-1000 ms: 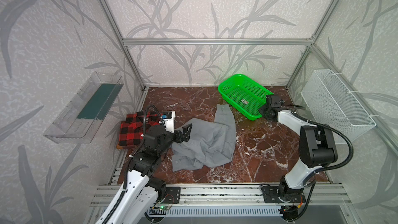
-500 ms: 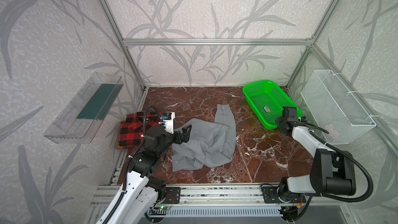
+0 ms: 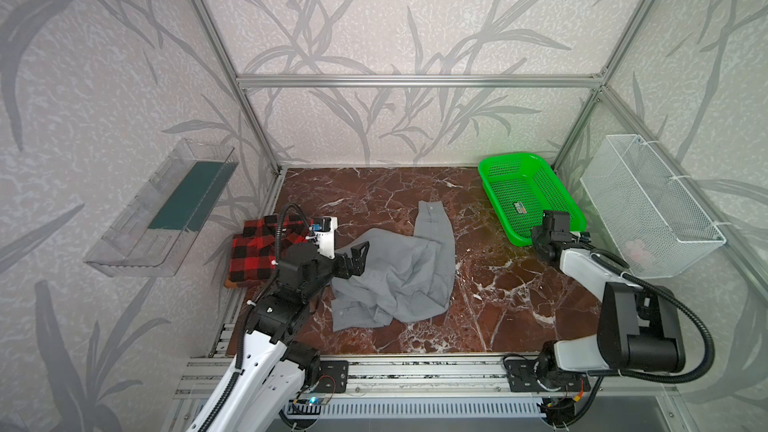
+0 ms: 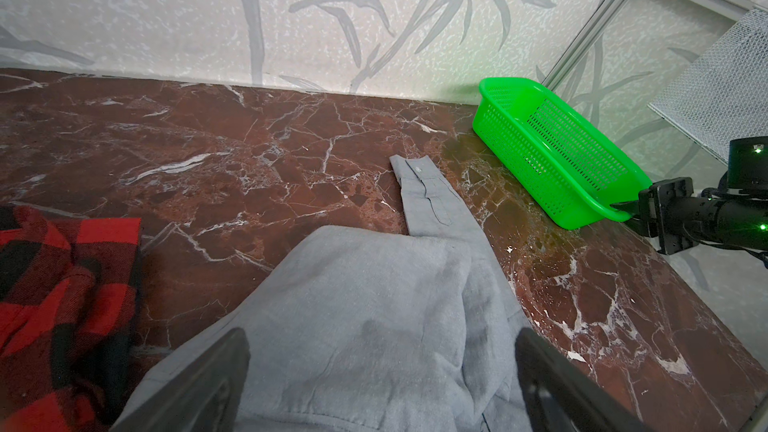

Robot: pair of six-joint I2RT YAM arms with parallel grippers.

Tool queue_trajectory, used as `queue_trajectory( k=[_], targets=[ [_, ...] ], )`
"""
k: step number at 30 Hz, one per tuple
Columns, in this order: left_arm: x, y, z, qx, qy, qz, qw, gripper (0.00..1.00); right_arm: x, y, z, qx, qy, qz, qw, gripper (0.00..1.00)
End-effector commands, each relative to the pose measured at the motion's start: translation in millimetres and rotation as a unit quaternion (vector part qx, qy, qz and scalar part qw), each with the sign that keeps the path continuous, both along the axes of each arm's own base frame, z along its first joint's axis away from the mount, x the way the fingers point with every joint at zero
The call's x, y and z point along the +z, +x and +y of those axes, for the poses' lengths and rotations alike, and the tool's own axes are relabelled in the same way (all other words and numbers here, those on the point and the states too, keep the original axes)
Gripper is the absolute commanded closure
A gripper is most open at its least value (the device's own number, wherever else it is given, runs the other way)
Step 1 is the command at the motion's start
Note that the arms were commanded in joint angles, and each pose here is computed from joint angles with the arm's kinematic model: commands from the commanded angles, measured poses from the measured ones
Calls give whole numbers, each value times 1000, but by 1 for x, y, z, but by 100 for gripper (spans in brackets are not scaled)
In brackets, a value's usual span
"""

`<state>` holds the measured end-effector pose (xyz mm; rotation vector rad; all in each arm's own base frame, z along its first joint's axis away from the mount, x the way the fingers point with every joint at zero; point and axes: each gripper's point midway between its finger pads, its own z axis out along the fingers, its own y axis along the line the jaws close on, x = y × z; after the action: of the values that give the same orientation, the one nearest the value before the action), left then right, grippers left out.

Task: Fold and stack the long sleeve shirts
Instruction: 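Release the grey shirt onto the table and nudge the basket with the right gripper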

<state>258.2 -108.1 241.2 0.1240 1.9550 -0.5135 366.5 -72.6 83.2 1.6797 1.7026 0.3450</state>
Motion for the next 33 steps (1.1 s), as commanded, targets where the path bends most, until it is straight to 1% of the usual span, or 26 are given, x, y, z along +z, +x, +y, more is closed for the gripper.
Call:
queue_trajectory(
  k=[1, 3, 6, 12, 16, 17, 22, 25, 26, 30, 33],
  targets=[
    [14, 0, 1, -1, 8, -17, 1000, 1, -12, -24, -2, -59, 29, 21, 998, 100],
    [14, 1, 1, -1, 9, -16, 1000, 1, -11, -25, -3, -73, 34, 13, 997, 100],
    [14, 0, 0, -3, 9, -16, 1000, 1, -11, -28, -9, -95, 27, 18, 995, 100],
    [13, -2, 2, -2, 11, -17, 1000, 1, -7, -25, -21, -101, 8, 27, 994, 99],
    [13, -2, 2, -2, 12, -17, 1000, 1, 7, -28, -30, -103, -20, 34, 994, 89],
    [13, -1, 2, -2, 13, -17, 1000, 1, 11, -28, -32, -106, -26, 32, 994, 85],
    [15, 0, 1, -4, 11, -18, 1000, 1, 15, -32, -35, -108, -30, 29, 993, 72],
    [14, -1, 1, -3, 13, -17, 1000, 1, 20, -35, -38, -110, -37, 18, 993, 61],
    [14, -2, 2, -2, 13, -18, 1000, 1, 21, -38, -40, -111, -40, 16, 993, 54],
    [16, -3, 4, 2, 13, -23, 1000, 1, 35, -46, -42, -97, -58, 7, 994, 33],
    [18, -2, 6, 7, 13, -27, 1000, 1, 47, -51, -34, -66, -60, -7, 996, 23]
  ],
)
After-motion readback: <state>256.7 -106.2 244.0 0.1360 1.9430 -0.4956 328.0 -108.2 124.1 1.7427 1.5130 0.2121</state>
